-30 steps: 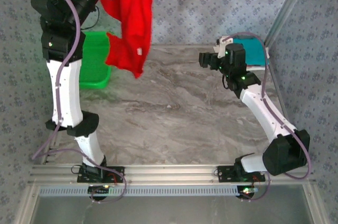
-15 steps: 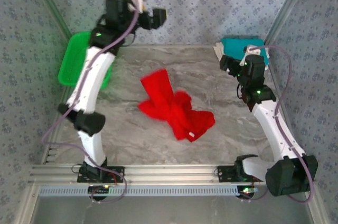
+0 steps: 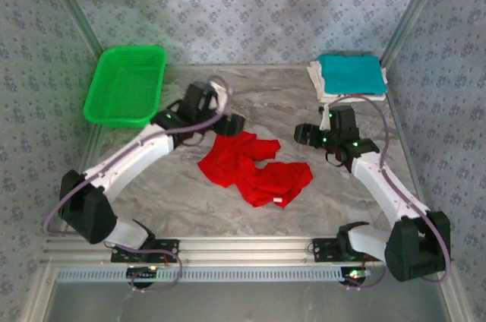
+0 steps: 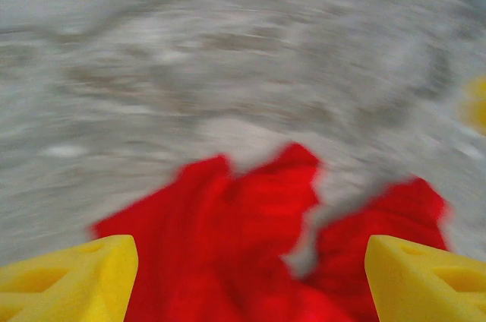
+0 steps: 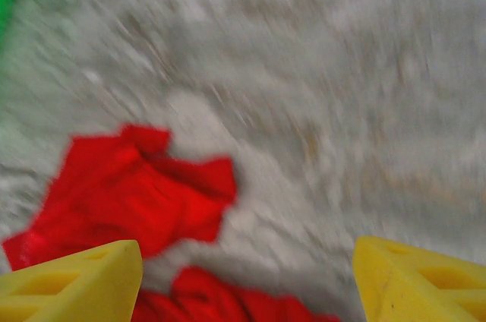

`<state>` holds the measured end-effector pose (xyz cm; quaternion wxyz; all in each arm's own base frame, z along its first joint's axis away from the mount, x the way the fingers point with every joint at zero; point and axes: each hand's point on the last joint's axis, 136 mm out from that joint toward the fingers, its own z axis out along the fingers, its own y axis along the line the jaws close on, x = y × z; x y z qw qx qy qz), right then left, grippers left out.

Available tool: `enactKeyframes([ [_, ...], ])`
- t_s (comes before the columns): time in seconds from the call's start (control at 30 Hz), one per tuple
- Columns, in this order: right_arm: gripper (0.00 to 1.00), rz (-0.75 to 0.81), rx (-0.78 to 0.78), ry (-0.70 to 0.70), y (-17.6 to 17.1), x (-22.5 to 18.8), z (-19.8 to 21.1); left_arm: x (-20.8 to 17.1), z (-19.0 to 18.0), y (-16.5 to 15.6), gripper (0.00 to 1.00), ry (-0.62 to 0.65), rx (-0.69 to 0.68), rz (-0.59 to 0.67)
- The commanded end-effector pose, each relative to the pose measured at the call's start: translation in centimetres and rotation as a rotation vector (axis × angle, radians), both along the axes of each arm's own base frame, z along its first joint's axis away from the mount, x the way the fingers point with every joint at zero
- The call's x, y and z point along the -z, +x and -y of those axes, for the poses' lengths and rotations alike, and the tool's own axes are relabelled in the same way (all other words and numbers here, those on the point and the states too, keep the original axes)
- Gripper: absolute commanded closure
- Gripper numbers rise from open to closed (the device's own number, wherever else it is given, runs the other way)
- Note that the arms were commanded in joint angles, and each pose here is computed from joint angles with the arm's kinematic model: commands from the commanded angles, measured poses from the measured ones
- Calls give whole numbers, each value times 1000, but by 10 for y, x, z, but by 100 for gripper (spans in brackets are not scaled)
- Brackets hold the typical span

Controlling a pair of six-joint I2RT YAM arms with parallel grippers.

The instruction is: Fold and stack the t-shirts

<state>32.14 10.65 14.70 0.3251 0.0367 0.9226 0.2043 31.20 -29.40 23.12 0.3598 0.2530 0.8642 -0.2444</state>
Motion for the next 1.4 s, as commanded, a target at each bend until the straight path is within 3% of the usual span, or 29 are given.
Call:
enactKeyframes([
  [0.0,25,-246,3,42,-31,46,1,42,37,-57,21,46,219,-44],
  [0.13,23,-274,-188,43,-29,48,-27,77,49,-88,16,64,266,-126],
  [0.23,20,-244,-323,-57,-17,41,-55,92,32,-92,17,99,171,-107],
  [0.37,20,-229,-395,-108,17,38,-80,99,-14,-84,17,61,-63,-49],
  [0.5,19,-200,-440,-162,56,45,-106,113,-49,-87,20,27,-212,-81],
  [0.63,18,-215,-545,-174,74,65,-139,120,-64,-92,20,-52,-263,-94],
  [0.77,21,-286,-611,-220,69,88,-152,125,-72,-91,20,-96,-294,-92],
  [0.87,31,-297,-632,-190,67,96,-160,135,-80,-87,20,-107,-324,-119],
  [0.93,43,-303,-651,-164,65,97,-167,140,-85,-83,21,-111,-355,-124],
  [1.07,53,-329,-665,-167,59,104,-166,141,-94,-70,21,-109,-391,-112],
  [1.3,99,-357,-621,-129,57,102,-154,134,-102,-53,21,-103,-415,-86],
  [1.37,100,-334,-558,-116,66,94,-144,135,-106,-48,21,-103,-435,-87],
])
